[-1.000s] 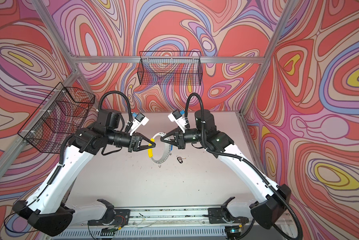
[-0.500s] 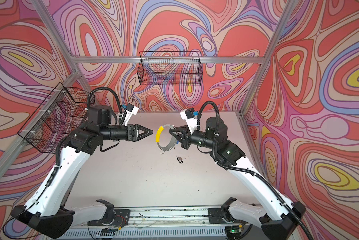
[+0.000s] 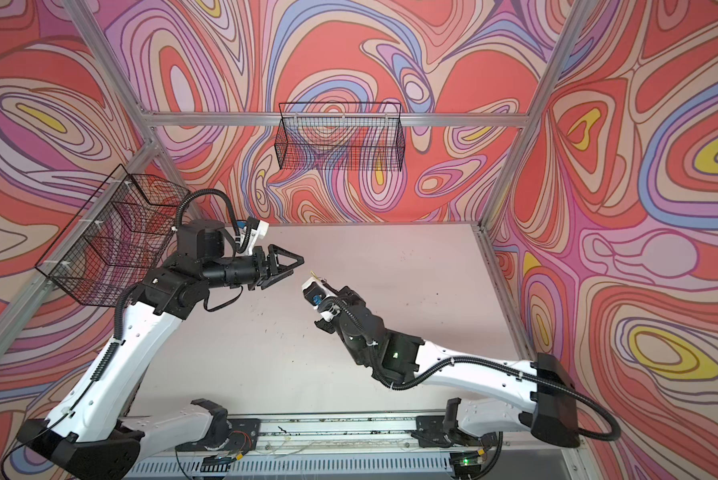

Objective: Put the keys on the keyring

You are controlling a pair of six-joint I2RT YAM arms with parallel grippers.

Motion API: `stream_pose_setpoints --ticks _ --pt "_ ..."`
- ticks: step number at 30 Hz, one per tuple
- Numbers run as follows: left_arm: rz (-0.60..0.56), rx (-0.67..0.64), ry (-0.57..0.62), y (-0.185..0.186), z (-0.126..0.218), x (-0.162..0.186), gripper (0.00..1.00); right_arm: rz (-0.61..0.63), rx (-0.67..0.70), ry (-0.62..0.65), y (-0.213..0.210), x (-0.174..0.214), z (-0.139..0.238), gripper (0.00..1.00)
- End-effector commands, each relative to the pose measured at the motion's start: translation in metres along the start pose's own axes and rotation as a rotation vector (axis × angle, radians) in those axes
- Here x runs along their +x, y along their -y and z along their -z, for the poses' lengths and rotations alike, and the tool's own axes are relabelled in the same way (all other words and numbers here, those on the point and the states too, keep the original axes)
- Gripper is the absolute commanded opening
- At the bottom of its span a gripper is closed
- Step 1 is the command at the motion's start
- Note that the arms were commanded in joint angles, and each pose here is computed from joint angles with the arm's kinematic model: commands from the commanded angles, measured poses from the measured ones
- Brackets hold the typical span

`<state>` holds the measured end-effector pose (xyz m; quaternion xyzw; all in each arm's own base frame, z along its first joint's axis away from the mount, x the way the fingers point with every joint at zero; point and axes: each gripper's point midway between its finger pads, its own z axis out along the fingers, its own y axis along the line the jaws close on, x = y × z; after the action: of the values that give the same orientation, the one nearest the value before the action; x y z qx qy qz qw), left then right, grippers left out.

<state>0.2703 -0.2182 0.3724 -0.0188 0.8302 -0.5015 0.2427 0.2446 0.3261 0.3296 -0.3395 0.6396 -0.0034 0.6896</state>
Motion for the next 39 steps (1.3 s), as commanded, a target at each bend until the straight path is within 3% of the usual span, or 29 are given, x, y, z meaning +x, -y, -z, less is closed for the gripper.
stream_pose_setpoints --ticks 1,10,14,19,24,29,30,33,35,39 --pt "-0.022 0.042 -0.004 0.013 -0.001 0.002 0.7 0.122 0.273 0.032 0.027 -0.023 0.014 0.0" --pt "0.021 -0.113 -0.065 -0.03 -0.014 0.023 0.67 0.251 0.453 0.083 0.005 -0.036 0.029 0.0" --pt "0.023 -0.072 -0.091 -0.027 -0.018 0.027 0.63 0.34 0.504 0.107 -0.01 -0.042 0.031 0.0" --pt "0.032 -0.06 -0.119 -0.026 -0.021 0.029 0.39 0.32 0.502 0.109 -0.012 -0.045 0.03 0.0" --pt "0.038 -0.028 -0.129 -0.019 -0.023 0.028 0.05 0.339 0.442 0.075 -0.024 -0.037 0.025 0.0" --pt "0.032 0.043 -0.123 -0.004 -0.02 0.023 0.0 0.363 0.339 0.013 -0.042 -0.025 0.016 0.0" --pt "0.03 0.054 -0.119 -0.002 -0.018 0.021 0.0 0.35 0.304 0.002 -0.046 -0.023 0.014 0.04" --pt "0.005 0.063 -0.079 0.0 -0.009 0.011 0.0 0.252 0.154 -0.04 -0.052 -0.024 0.015 0.49" --pt "-0.06 0.06 -0.031 0.002 -0.002 0.002 0.0 0.077 0.005 -0.064 -0.046 -0.032 0.02 0.59" --pt "-0.224 0.069 0.043 0.011 0.008 -0.009 0.0 -0.272 -0.327 -0.072 -0.023 -0.057 0.041 0.65"
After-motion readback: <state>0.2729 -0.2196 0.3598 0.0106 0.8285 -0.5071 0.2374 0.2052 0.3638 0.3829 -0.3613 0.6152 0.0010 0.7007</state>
